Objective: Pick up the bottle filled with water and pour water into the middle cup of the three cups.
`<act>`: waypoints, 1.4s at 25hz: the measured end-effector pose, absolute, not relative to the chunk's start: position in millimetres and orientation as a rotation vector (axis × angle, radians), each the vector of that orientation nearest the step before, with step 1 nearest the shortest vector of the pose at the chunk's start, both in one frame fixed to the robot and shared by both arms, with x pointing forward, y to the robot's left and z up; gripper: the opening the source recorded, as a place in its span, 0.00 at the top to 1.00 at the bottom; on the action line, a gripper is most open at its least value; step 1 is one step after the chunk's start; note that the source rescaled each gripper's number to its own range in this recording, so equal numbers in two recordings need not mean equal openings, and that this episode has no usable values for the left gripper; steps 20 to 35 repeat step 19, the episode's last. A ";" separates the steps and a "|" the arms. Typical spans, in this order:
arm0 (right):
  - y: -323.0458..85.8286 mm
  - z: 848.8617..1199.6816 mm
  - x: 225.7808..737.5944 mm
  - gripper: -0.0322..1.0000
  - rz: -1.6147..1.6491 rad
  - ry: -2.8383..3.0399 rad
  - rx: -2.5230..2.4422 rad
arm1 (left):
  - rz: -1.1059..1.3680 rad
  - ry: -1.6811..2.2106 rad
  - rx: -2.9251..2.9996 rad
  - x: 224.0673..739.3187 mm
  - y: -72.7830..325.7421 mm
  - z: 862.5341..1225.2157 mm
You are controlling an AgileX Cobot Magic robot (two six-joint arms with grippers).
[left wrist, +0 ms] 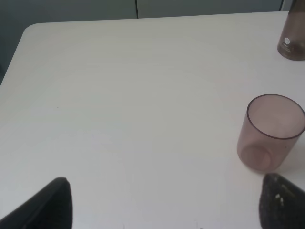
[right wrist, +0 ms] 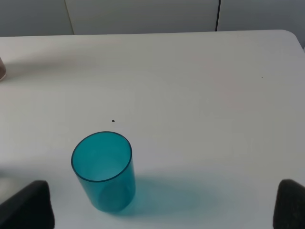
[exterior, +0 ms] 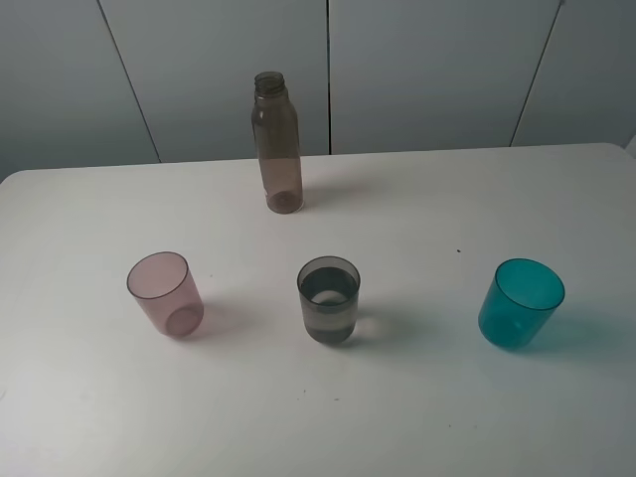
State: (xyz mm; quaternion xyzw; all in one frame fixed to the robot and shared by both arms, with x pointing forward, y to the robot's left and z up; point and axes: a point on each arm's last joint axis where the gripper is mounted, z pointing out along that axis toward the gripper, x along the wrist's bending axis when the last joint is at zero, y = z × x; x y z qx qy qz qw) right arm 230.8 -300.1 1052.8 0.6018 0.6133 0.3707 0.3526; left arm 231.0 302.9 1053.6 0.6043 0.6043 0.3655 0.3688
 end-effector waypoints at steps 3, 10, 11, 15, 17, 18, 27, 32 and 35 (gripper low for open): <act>-300.1 1052.8 230.8 0.00 0.930 1.620 1.507 | 0.938 1.551 1.551 231.0 302.9 1053.6; -299.6 1052.8 230.8 0.00 0.872 1.691 1.397 | 0.938 1.551 1.551 231.0 302.9 1053.6; -299.6 1052.8 230.8 0.00 0.872 1.691 1.397 | 0.937 1.553 1.549 231.0 302.9 1053.6; -299.6 1052.8 230.8 0.00 0.895 1.667 1.437 | 0.937 1.553 1.549 231.0 302.9 1053.6; -299.6 1052.8 230.8 0.00 0.898 1.664 1.441 | 0.937 1.553 1.549 231.0 302.9 1053.6; -299.6 1052.8 230.8 0.00 0.899 1.663 1.443 | 0.937 1.553 1.549 231.0 302.9 1053.6; -299.6 1052.8 230.8 0.00 0.899 1.663 1.443 | 0.937 1.553 1.549 231.0 302.9 1053.6; -299.6 1052.8 230.8 0.00 0.899 1.663 1.443 | 0.937 1.553 1.549 231.0 302.9 1053.6; -299.6 1052.8 230.8 0.00 0.899 1.663 1.443 | 0.937 1.553 1.549 231.0 302.9 1053.6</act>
